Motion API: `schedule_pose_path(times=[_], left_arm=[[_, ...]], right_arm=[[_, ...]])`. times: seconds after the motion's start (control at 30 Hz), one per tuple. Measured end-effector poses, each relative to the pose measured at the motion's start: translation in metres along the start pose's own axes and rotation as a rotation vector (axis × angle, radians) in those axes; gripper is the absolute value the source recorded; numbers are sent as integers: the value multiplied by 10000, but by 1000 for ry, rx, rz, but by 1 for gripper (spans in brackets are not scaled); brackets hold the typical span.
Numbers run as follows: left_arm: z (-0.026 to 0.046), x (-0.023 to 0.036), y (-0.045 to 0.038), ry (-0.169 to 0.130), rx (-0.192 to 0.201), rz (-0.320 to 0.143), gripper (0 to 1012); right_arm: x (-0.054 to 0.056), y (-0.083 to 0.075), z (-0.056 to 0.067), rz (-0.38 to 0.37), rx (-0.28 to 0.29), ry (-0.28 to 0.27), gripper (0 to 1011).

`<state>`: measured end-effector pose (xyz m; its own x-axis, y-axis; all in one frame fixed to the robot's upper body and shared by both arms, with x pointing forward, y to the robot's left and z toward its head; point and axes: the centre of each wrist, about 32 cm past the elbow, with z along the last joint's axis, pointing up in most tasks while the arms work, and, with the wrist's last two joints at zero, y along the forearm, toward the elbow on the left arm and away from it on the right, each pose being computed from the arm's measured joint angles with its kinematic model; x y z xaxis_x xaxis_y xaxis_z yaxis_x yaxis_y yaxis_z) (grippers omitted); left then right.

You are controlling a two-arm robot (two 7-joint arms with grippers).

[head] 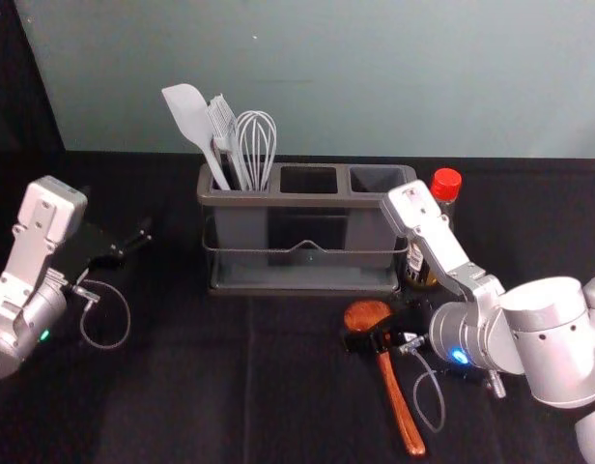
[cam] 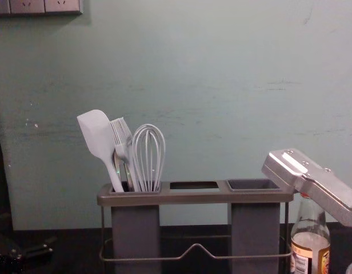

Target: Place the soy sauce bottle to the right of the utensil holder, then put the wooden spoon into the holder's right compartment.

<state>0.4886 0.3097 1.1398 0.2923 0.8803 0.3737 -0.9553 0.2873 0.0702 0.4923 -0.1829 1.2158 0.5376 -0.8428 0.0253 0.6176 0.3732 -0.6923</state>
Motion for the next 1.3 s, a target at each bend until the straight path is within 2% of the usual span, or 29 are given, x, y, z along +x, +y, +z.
schedule_pose_path(times=[0.33,0.83,0.93,1.1,1.3], left_arm=[[0,0,0,0,0,0,1005],[0,0,0,0,0,0,1005],[0,0,0,0,0,0,1005],[0,0,0,0,0,0,1005],[0,0,0,0,0,0,1005]], right_arm=[[-14,44,19,-14,15,-6,1002],[-14,116,26,-23,9,-8,1002],[-13,122,26,-23,10,-9,973],[-13,118,27,-22,11,-12,854],[-10,99,25,-22,14,-14,841]])
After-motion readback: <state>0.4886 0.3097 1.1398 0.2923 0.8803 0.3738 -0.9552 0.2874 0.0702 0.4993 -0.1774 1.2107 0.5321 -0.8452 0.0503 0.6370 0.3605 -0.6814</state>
